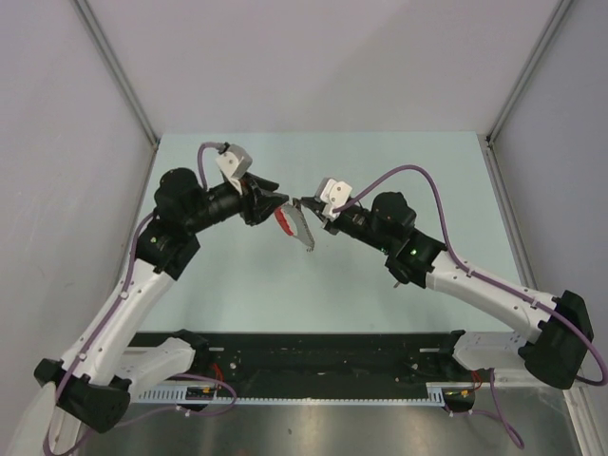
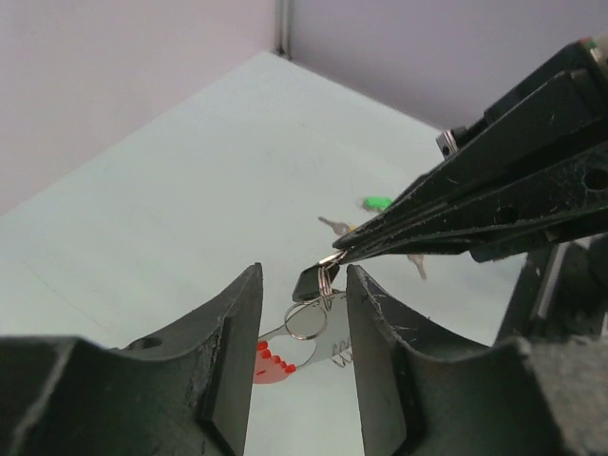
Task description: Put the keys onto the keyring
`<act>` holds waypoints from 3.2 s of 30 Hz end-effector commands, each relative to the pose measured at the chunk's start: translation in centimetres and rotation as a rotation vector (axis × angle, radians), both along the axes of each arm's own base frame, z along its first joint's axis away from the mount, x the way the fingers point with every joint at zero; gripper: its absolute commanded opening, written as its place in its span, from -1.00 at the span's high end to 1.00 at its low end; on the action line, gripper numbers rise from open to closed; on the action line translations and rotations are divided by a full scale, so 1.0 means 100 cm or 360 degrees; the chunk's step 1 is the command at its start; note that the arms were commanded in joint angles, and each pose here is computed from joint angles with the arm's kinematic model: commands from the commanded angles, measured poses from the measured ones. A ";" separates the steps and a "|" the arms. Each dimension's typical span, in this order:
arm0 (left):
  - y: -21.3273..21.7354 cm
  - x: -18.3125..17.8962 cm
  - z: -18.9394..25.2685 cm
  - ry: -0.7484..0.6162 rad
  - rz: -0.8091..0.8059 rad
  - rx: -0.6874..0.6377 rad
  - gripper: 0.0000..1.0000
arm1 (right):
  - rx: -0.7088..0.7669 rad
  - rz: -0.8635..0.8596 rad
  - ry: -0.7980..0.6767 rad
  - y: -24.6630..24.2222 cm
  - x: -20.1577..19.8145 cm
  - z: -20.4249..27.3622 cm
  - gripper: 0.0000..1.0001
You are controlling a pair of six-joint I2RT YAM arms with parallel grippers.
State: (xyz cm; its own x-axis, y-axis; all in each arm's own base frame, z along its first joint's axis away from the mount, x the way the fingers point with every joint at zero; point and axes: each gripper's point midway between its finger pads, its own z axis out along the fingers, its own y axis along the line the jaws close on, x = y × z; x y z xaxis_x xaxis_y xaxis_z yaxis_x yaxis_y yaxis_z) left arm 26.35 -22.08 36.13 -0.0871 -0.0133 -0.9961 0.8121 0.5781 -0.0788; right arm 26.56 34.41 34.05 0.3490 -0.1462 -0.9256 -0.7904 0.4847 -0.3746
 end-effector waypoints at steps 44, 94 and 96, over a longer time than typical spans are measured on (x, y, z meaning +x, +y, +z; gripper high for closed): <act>0.002 -0.005 0.015 0.0092 -0.0067 0.0061 0.99 | 0.0014 -0.0121 -0.0091 -0.013 0.000 0.020 1.00; 0.012 -0.004 0.034 -0.0095 0.0250 -0.0907 0.99 | 0.0054 0.0121 0.0010 0.032 -0.027 0.001 1.00; 0.006 -0.005 0.033 -0.0090 0.0238 -0.0922 0.99 | 0.0071 0.0152 0.0013 0.033 -0.030 0.003 1.00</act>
State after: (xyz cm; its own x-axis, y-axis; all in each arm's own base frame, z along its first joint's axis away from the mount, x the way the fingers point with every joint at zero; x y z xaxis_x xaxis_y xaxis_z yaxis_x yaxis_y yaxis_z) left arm 25.62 -22.31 35.25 -0.1303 -0.4563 -0.8802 0.7323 0.5542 -0.3957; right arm 24.70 36.73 34.19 0.3611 -0.1108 -0.9259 -0.8053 0.4637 -0.3695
